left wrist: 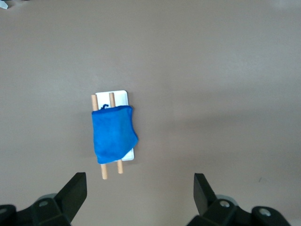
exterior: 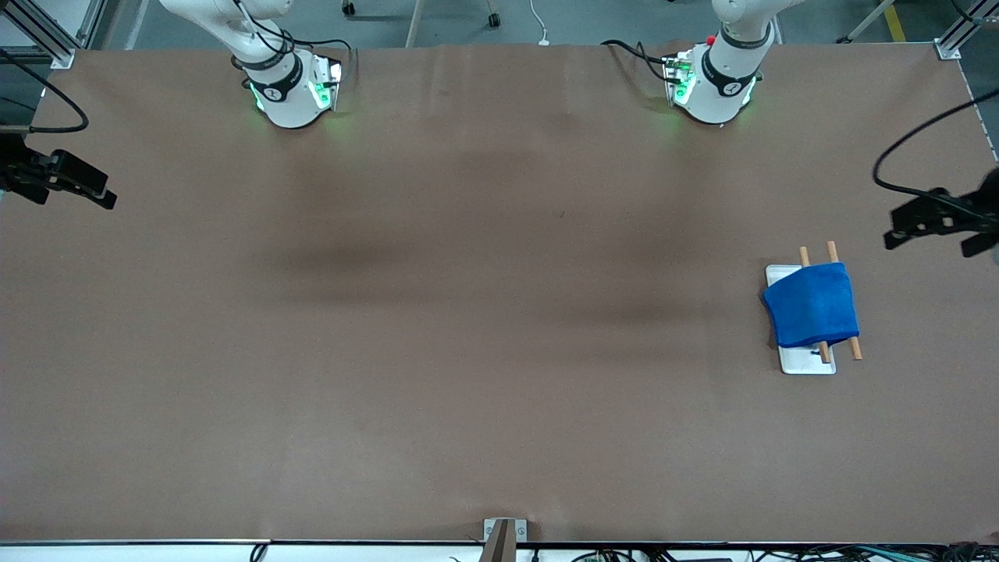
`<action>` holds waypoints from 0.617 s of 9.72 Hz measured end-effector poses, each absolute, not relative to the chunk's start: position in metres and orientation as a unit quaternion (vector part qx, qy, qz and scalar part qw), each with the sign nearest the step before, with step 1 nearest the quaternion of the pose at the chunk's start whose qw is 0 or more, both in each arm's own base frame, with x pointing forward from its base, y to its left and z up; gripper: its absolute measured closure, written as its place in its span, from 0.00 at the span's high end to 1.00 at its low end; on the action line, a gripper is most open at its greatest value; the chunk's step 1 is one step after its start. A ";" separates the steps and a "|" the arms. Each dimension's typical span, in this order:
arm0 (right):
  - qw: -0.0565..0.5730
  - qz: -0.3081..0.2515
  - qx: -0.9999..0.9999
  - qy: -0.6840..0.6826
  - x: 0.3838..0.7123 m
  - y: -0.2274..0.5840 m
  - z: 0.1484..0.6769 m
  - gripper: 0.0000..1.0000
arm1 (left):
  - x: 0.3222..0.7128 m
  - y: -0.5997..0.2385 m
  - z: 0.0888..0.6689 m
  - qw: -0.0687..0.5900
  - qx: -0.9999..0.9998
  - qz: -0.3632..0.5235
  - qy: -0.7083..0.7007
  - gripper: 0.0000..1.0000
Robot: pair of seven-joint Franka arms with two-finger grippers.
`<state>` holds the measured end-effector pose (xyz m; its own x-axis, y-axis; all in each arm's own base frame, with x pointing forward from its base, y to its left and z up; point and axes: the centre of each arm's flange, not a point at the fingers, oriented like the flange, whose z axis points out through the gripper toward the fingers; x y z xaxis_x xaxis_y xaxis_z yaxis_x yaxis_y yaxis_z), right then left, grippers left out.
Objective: Right arm passes towel to left arm to hang
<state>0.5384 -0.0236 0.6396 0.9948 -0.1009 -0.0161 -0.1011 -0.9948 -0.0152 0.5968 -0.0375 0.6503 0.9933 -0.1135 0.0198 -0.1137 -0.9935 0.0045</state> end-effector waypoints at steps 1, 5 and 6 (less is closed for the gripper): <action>0.008 0.008 -0.999 0.051 0.538 -0.024 0.640 1.00 | 0.581 -0.058 0.654 0.003 0.998 0.006 -0.055 1.00; 0.008 0.008 -0.999 0.051 0.538 -0.024 0.639 1.00 | 0.520 -0.067 0.649 0.006 0.999 -0.006 -0.035 1.00; 0.008 0.008 -0.999 0.051 0.538 -0.024 0.639 1.00 | 0.513 -0.076 0.646 0.003 1.000 -0.004 -0.031 1.00</action>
